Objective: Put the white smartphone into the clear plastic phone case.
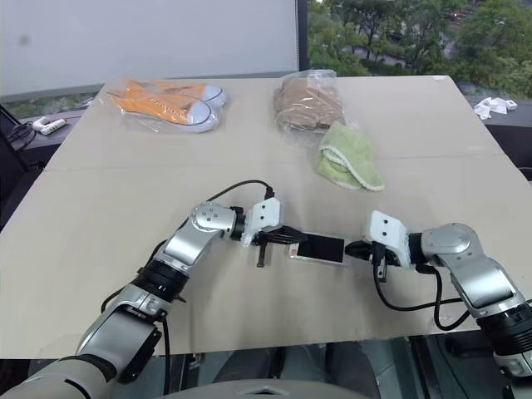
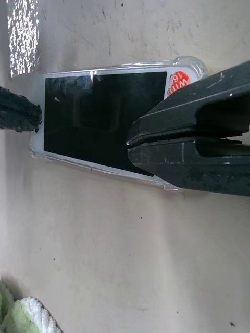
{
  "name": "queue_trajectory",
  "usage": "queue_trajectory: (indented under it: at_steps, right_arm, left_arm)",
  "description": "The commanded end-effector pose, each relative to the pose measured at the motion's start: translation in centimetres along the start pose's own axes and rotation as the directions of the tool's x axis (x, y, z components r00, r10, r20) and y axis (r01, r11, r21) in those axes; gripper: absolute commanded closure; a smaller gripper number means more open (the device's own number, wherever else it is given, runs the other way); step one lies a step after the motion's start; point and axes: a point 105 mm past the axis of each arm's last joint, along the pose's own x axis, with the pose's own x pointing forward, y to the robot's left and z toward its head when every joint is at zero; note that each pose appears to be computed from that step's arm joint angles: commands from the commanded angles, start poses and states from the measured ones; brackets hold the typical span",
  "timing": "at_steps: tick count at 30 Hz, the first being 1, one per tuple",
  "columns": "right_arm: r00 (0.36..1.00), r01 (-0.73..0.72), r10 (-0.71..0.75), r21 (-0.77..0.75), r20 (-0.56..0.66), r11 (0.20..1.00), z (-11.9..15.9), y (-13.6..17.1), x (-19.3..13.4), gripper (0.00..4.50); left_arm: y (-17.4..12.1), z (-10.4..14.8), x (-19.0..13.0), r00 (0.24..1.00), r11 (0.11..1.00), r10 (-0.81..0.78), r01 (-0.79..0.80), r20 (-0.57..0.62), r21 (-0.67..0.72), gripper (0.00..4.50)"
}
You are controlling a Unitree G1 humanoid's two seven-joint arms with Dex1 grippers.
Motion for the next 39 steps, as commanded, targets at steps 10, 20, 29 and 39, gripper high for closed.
queue_trajectory:
  at_steps: [10,20,29,39]
  right_arm:
    - [0.991,-0.135,0.133,0.058,0.033,0.989,-1.4,2.9,1.2,4.50]
    - [0.949,-0.150,0.114,0.101,0.293,0.984,2.9,2.4,0.0,4.50]
    - [0.976,-0.026,0.005,0.093,0.216,0.995,1.2,0.6,-0.3,4.50]
    - [0.988,-0.014,0.003,0.068,0.154,0.998,-0.1,0.3,0.0,4.50]
  left_arm:
    - [-0.8,-2.1,0.3,0.997,0.999,-0.023,0.020,-0.076,-0.041,4.45]
    - [-0.9,-2.1,0.3,0.997,0.999,-0.025,0.022,-0.076,-0.039,4.45]
    - [-1.0,-2.0,0.5,0.997,0.999,-0.032,0.029,-0.074,-0.035,4.45]
    - [-1.0,-1.9,0.5,0.997,0.999,-0.030,0.028,-0.077,-0.031,4.45]
